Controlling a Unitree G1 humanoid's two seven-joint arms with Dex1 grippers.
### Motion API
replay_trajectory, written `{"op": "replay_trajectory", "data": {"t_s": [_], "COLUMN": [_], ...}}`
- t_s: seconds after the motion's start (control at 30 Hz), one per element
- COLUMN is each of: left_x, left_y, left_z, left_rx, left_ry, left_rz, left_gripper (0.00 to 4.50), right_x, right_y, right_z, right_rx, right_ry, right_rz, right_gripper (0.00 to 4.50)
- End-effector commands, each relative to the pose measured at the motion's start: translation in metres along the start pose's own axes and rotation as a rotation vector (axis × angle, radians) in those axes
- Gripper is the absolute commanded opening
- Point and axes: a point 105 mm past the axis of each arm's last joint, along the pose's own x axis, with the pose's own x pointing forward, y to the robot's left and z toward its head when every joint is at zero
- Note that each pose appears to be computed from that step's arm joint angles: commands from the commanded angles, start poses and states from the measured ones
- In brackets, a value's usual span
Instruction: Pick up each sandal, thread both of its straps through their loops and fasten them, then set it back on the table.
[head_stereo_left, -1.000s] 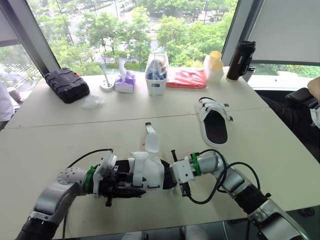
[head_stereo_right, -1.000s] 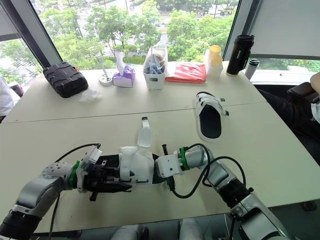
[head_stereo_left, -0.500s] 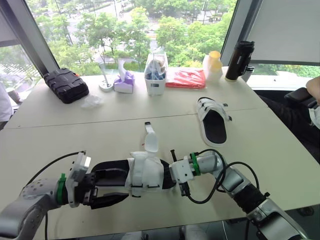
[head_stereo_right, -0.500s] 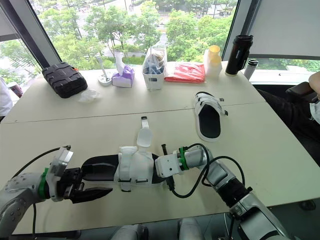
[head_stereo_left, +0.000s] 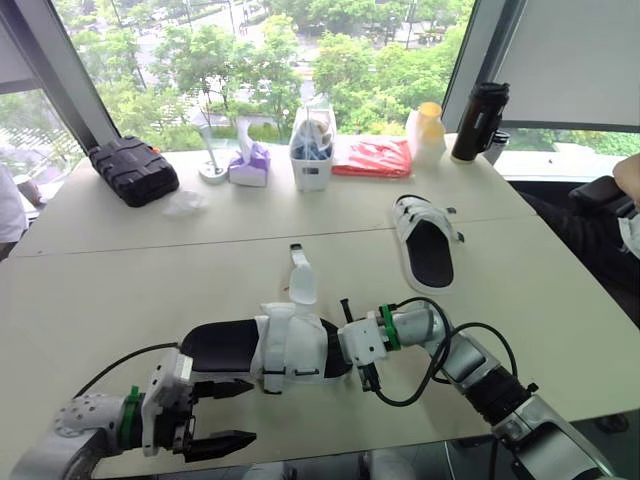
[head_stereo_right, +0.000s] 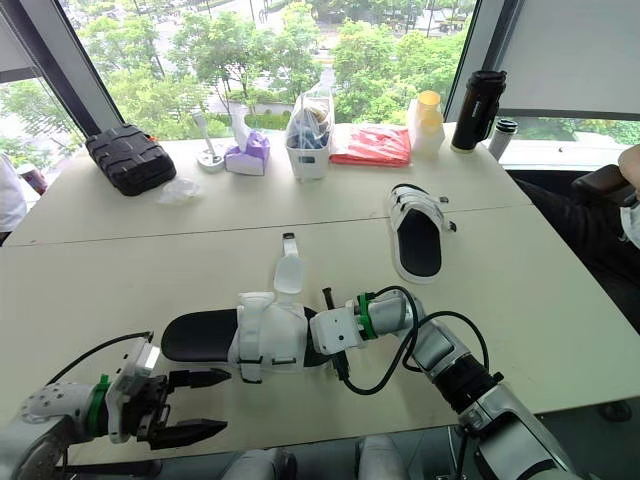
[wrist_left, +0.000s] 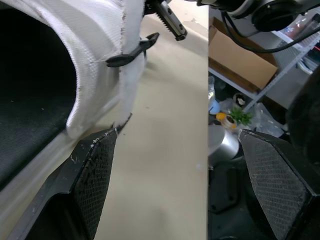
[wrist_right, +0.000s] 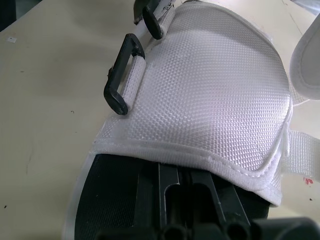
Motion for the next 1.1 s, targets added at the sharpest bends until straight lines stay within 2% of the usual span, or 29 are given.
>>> {"op": "replay_trajectory", "data": {"t_s": [0.03,0.23,0.43,0.53,0.67,0.73,0.87,1.1], "left_x": [0.004,0.025,0.041,0.044,0.045,0.045,0.043,0.025], "left_y": [0.002,0.006,0.012,0.015,0.013,0.011,-0.003,-0.046], "left_z": [-0.002,-0.009,-0.003,0.0,0.0,-0.001,-0.007,-0.031], "left_rx": [0.021,0.012,0.041,0.051,0.043,0.036,-0.021,-0.155], "left_ry": [0.002,-0.015,-0.042,-0.053,-0.047,-0.046,-0.009,0.143], "left_rz": [-0.006,-0.04,-0.063,-0.059,-0.062,-0.069,-0.119,-0.247], "left_gripper": [4.03,4.03,4.03,3.24,1.3,0.14,0.06,0.06], "right_x": [0.002,0.001,0.001,0.0,0.0,0.0,0.0,0.0], "right_y": [0.016,0.016,0.016,0.016,0.017,0.018,0.018,0.018], "right_z": [-0.024,-0.025,-0.024,-0.025,-0.025,-0.024,-0.024,-0.024], "right_rx": [0.071,0.07,0.069,0.069,0.07,0.07,0.069,0.068], "right_ry": [0.095,0.099,0.1,0.101,0.102,0.101,0.101,0.098], "right_rz": [0.055,0.056,0.054,0.052,0.052,0.053,0.056,0.063], "right_gripper": [0.0,0.0,0.0,0.0,0.0,0.0,0.0,0.0]}}
